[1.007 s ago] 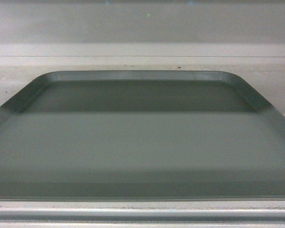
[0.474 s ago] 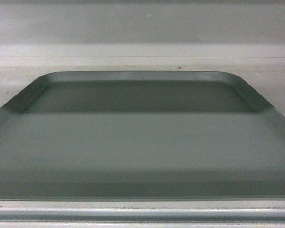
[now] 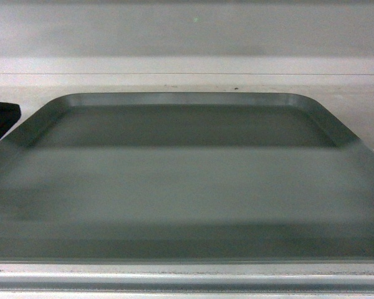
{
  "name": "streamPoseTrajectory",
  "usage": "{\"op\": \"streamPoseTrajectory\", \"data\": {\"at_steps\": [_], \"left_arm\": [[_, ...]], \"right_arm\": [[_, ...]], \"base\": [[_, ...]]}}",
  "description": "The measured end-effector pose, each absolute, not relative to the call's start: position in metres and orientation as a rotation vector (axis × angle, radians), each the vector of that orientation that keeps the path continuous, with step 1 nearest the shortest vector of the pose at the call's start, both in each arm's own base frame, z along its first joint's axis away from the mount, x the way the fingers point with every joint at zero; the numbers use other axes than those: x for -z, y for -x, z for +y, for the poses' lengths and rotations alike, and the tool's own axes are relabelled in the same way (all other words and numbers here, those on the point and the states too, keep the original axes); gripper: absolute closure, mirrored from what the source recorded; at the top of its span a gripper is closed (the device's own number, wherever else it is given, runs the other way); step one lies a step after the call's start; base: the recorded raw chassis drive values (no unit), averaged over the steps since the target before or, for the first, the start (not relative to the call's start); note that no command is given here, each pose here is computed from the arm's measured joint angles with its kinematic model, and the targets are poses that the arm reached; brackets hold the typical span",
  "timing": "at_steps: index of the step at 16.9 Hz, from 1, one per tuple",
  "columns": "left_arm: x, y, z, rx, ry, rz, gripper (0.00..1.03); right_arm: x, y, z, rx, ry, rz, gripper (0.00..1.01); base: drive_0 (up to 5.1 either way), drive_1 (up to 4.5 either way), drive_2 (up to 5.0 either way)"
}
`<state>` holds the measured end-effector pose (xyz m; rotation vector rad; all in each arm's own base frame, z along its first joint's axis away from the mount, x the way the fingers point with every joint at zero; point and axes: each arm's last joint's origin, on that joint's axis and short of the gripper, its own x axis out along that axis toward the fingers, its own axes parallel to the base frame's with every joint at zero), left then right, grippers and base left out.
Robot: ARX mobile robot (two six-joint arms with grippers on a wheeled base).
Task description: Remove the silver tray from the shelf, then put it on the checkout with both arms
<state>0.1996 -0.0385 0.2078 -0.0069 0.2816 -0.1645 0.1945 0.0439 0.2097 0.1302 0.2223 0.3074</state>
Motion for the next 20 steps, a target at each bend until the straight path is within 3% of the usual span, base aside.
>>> {"op": "streamPoseTrajectory", "data": {"at_steps": [11, 14, 20], "left_arm": [[-0.187, -0.226, -0.037, 0.162, 0.013, 0.41, 0.05], [-0.179, -0.231, -0.038, 0.157, -0.015, 0.435, 0.05], [-0.175, -0.233, -0.042, 0.144, -0.029, 0.43, 0.05]], "right_arm": [[-0.201, -0.231, 0.062, -0.281, -0.147, 0.399, 0.03], [-0.189, -0.237, 0.072, -0.243, -0.116, 0.466, 0.03], [-0.177, -0.243, 0.075, -0.178, -0.07, 0.487, 0.03]], "base": [[0.0, 0.0, 0.0], [0.0, 0.0, 0.0], [0.0, 0.0, 0.0]]}}
